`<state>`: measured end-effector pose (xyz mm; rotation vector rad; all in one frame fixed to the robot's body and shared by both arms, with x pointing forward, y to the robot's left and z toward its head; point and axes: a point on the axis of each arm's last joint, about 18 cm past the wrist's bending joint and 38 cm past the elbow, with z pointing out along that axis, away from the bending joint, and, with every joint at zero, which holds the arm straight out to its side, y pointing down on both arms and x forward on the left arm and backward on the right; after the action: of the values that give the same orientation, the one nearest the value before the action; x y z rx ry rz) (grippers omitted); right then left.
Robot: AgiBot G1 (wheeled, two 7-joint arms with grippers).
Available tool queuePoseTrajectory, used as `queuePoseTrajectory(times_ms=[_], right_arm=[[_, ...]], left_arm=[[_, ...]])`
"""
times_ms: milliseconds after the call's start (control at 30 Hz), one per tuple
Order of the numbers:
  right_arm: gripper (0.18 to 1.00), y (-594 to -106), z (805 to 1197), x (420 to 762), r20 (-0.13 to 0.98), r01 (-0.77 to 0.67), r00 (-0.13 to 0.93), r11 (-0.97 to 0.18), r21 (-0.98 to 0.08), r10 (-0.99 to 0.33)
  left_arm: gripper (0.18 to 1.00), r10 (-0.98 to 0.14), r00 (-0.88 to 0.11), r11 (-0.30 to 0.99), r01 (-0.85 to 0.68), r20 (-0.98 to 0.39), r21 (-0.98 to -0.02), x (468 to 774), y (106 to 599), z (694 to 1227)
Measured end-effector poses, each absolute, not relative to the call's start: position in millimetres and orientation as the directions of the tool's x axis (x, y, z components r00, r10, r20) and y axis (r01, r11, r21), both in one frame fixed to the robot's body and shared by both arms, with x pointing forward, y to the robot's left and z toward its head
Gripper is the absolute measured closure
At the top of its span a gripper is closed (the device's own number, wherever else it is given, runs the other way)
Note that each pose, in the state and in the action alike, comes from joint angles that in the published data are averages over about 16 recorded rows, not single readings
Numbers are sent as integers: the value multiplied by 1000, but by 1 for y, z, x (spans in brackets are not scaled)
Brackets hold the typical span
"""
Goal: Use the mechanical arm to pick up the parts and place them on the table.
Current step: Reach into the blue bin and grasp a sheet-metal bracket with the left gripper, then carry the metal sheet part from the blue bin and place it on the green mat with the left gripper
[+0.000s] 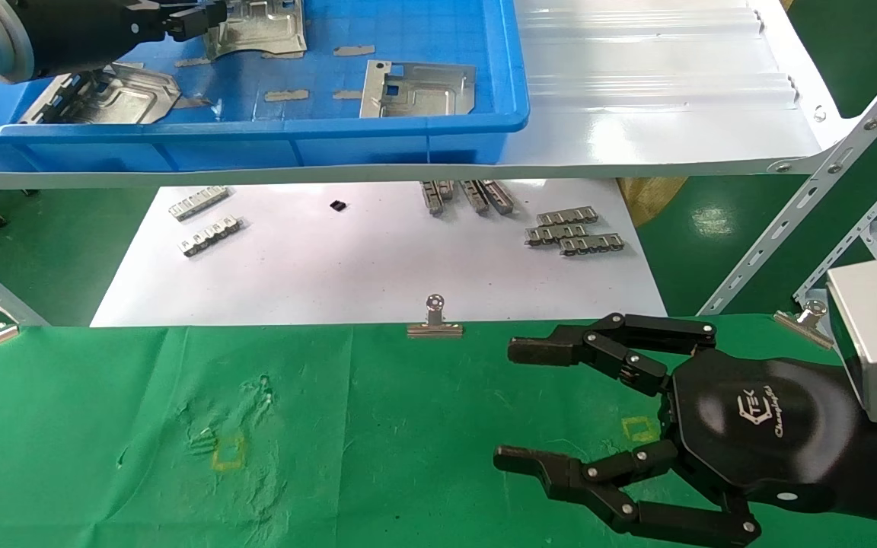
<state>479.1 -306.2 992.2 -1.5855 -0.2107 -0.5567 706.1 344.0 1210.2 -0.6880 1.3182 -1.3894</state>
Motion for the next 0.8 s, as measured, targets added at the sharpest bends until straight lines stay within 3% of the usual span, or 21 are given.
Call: queuePoseTrajectory(times_ms=[367, 800], right_arm=[[373, -306, 992, 479, 469, 457, 861, -105, -883, -196], [209, -306, 992, 479, 469, 457, 861, -105, -883, -196]], left_arm=[[891, -925, -294, 157, 282, -241, -947, 706, 342, 1208], [985, -907, -348, 130, 304, -237, -944, 697, 338, 1214]])
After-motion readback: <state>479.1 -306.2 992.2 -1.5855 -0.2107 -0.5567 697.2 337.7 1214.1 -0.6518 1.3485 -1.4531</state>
